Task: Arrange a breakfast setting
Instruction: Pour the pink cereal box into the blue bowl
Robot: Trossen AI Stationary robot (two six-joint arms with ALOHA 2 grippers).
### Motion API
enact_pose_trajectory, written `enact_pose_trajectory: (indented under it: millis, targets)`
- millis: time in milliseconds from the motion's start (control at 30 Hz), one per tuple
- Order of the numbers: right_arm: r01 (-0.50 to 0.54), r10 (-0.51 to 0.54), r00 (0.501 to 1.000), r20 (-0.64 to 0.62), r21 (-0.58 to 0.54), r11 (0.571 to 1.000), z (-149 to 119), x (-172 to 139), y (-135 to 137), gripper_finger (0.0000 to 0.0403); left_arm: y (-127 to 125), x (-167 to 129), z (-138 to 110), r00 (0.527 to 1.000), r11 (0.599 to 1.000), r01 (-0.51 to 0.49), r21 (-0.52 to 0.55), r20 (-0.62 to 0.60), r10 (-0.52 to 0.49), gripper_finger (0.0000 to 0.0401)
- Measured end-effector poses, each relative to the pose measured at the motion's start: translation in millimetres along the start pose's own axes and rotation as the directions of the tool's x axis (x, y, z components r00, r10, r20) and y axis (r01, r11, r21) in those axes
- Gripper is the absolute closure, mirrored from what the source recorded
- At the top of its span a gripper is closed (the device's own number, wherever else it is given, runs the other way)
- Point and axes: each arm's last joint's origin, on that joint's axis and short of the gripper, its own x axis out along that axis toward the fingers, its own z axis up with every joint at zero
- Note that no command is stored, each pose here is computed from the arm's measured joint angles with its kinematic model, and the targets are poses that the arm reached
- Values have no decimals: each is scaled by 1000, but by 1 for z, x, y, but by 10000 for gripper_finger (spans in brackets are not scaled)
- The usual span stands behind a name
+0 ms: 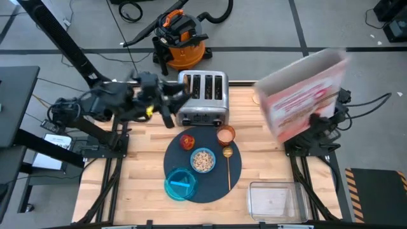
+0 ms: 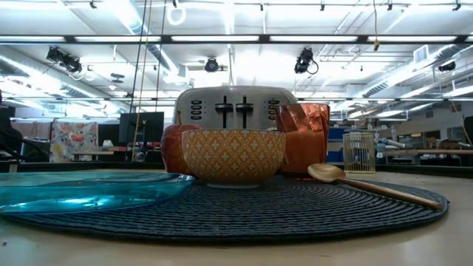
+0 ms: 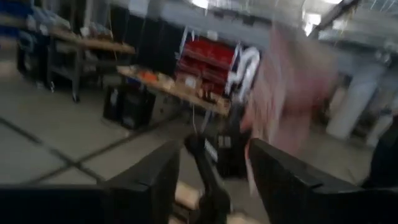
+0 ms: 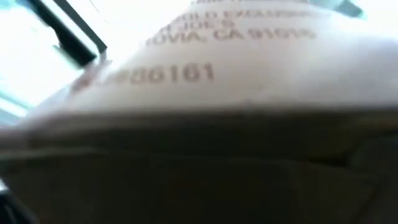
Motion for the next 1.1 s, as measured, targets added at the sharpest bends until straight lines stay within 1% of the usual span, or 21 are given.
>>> enact_pose_trajectory:
  millis: [67,167,233,300,367,433,533,700,767,867,967,1033,1100]
  targets:
    - [-6,7,999,50,-9,1000,5,0,-1,237,-2,8,-10,999,1000,10,-20,-47,-11,178]
    - [3,-1,999,53,-33,999,4,1,-2,237,-3,20,-23,995,1000,6,-13,-95,-7,130]
    - [10,-7,999,50,-62,998,2,2,-2,237,-3,30,-30,995,1000,3,26,-99,0,101]
    - [29,-24,998,52,-92,995,2,7,-1,237,-5,41,-37,996,998,8,70,-90,-2,81]
    - [51,-43,997,59,-133,990,4,14,-1,237,-9,52,-44,996,994,48,96,-77,-40,70]
    - [70,-60,997,56,-182,981,4,24,1,237,-13,65,-50,993,989,112,94,-49,-108,67]
    - [84,-82,996,19,-257,963,0,39,5,237,-17,77,-54,981,977,191,97,3,-193,67]
    - [110,-127,992,-26,-344,932,-10,64,8,237,-13,89,-56,981,973,180,146,53,-189,67]
    - [113,-138,989,-46,-363,925,-15,71,9,237,-12,89,-55,978,968,194,159,44,-203,67]
    - [106,-147,986,-84,-369,923,-20,76,9,237,-10,80,-50,974,961,223,164,-3,-225,67]
    - [105,-160,980,-116,-381,918,-24,76,9,237,-4,59,-37,973,957,230,179,-76,-220,67]
    - [96,-166,975,-147,-394,914,-27,76,9,237,1,44,-28,970,957,232,175,-120,-213,67]
    - [81,-165,967,-193,-383,920,-32,75,9,237,5,31,-22,964,958,240,156,-157,-216,67]
